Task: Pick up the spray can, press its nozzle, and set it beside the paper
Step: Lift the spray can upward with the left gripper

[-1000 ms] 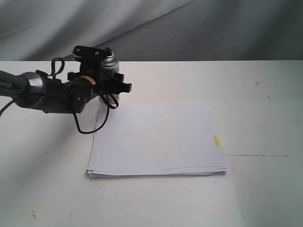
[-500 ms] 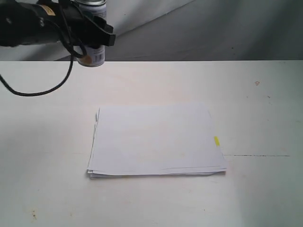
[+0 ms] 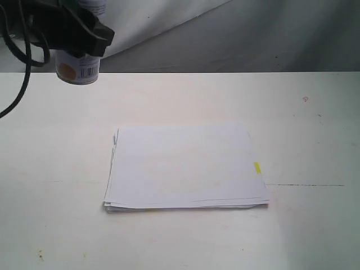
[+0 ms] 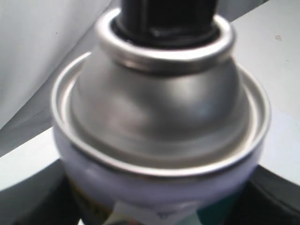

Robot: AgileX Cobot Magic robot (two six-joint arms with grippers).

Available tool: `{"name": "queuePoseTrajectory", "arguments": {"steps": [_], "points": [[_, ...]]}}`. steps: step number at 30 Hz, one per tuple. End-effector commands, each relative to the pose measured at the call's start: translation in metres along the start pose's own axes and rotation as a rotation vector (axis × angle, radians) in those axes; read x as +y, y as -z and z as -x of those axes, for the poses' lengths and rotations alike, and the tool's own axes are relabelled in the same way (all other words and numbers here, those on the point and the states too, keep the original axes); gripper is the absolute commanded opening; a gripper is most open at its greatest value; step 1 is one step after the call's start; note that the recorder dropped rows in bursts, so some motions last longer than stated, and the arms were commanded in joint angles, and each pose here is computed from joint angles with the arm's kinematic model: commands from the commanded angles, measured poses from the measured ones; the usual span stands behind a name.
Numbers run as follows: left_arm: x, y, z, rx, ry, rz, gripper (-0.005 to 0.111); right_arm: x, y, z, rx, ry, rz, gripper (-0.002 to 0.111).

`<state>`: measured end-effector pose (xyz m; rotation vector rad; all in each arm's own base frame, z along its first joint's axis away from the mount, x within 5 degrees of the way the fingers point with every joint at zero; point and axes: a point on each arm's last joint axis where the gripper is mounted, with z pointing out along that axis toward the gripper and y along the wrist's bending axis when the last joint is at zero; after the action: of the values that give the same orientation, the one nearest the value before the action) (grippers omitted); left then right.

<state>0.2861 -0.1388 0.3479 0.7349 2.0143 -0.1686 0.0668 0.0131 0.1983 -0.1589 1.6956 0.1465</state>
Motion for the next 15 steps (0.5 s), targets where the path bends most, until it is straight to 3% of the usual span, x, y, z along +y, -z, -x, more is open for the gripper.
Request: {"name": "queuePoseTrajectory", "arguments": {"steps": [1,8,15], "points": [[-0.018,0.013,0.005,-0.045,-0.06,-0.03,0.0,0.0,0.0,-0.001,-0.001,-0.008,0.0,0.0],[-0.034,0.012,-0.009,-0.007,-0.127,-0.052,0.0,0.0,0.0,-0.001,-0.001,-0.008,0.0,0.0],[-0.03,-0.003,-0.035,0.003,-0.135,0.077,0.0,0.0,0.0,-0.001,-0.001,-0.008,0.0,0.0]]}}
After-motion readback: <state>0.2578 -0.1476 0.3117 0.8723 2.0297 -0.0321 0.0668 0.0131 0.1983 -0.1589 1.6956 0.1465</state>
